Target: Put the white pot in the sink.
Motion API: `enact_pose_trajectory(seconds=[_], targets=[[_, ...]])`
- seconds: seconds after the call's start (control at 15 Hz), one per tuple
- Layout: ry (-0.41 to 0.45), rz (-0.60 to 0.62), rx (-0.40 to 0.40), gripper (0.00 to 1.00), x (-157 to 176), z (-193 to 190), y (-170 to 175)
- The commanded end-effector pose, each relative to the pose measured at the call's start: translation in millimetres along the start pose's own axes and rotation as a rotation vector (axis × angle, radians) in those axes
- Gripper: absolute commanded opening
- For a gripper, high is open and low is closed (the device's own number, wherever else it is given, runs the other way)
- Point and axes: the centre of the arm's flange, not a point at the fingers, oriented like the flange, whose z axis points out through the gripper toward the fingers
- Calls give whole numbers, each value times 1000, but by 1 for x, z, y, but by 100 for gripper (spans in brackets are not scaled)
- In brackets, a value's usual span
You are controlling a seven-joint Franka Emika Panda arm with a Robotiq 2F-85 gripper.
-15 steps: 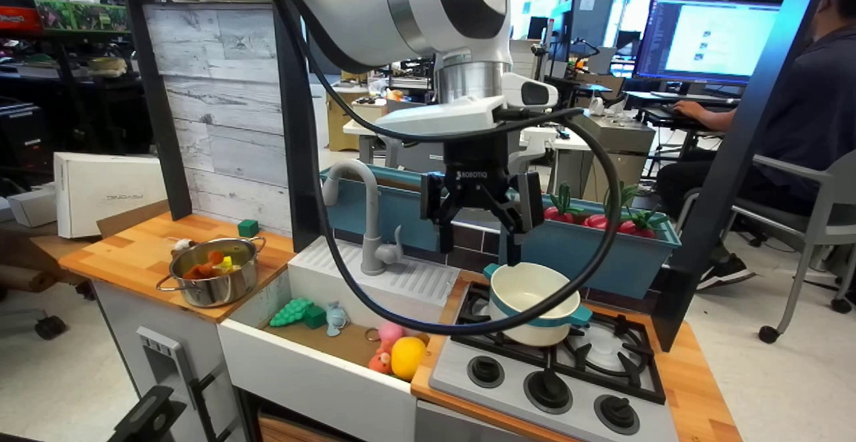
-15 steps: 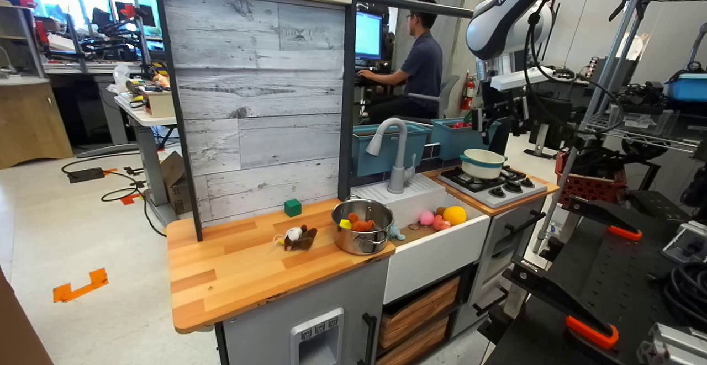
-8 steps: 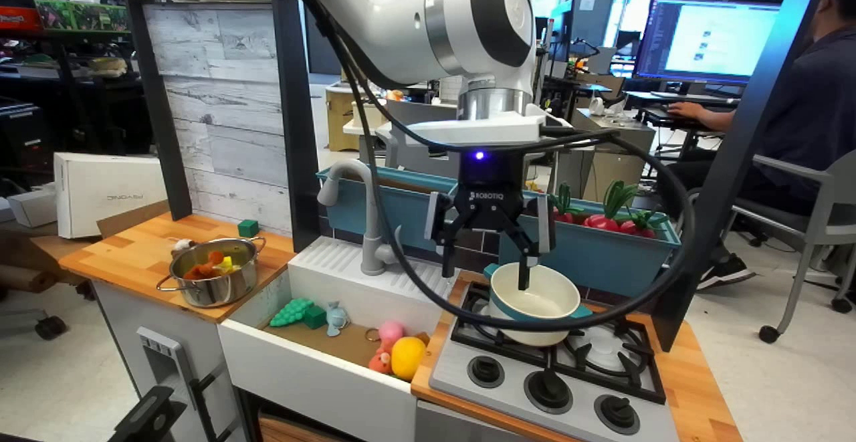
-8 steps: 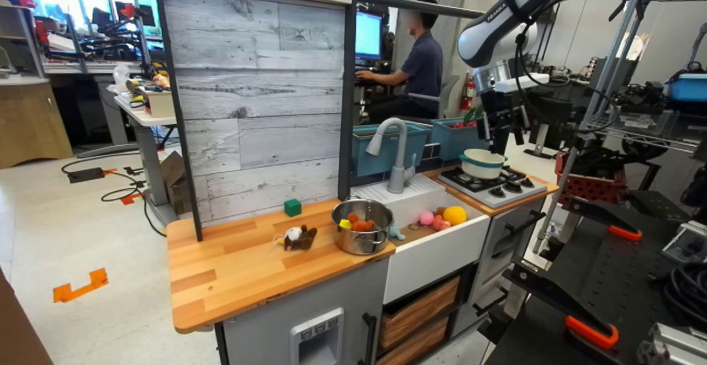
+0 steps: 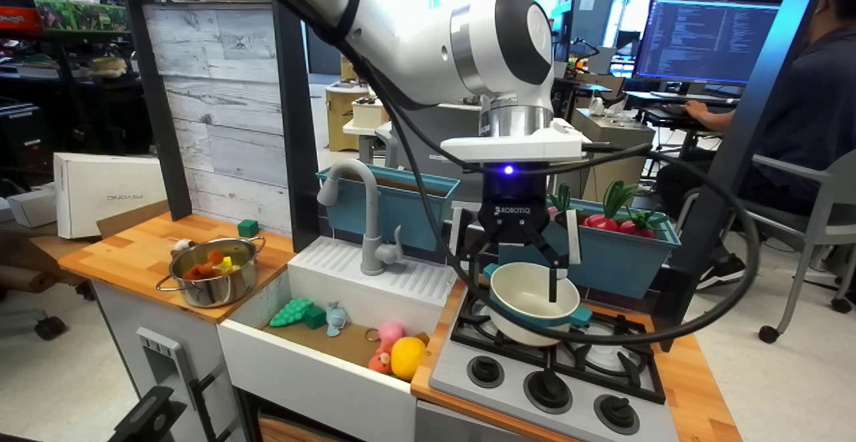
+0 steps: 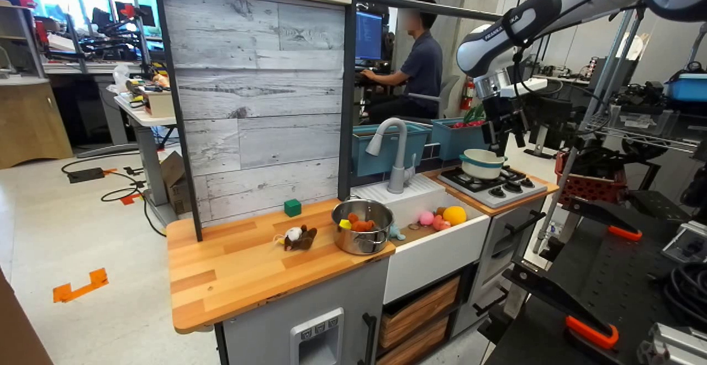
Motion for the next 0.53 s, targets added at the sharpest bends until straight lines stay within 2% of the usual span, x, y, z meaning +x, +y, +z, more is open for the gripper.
enact_pose_trajectory(seconds=[0.0,0.27,0.47], targets=[[133,129,76,100,75,-8,-2],[247,268,167,100,100,2,-18],[307,343,181,100,116,10,-20]])
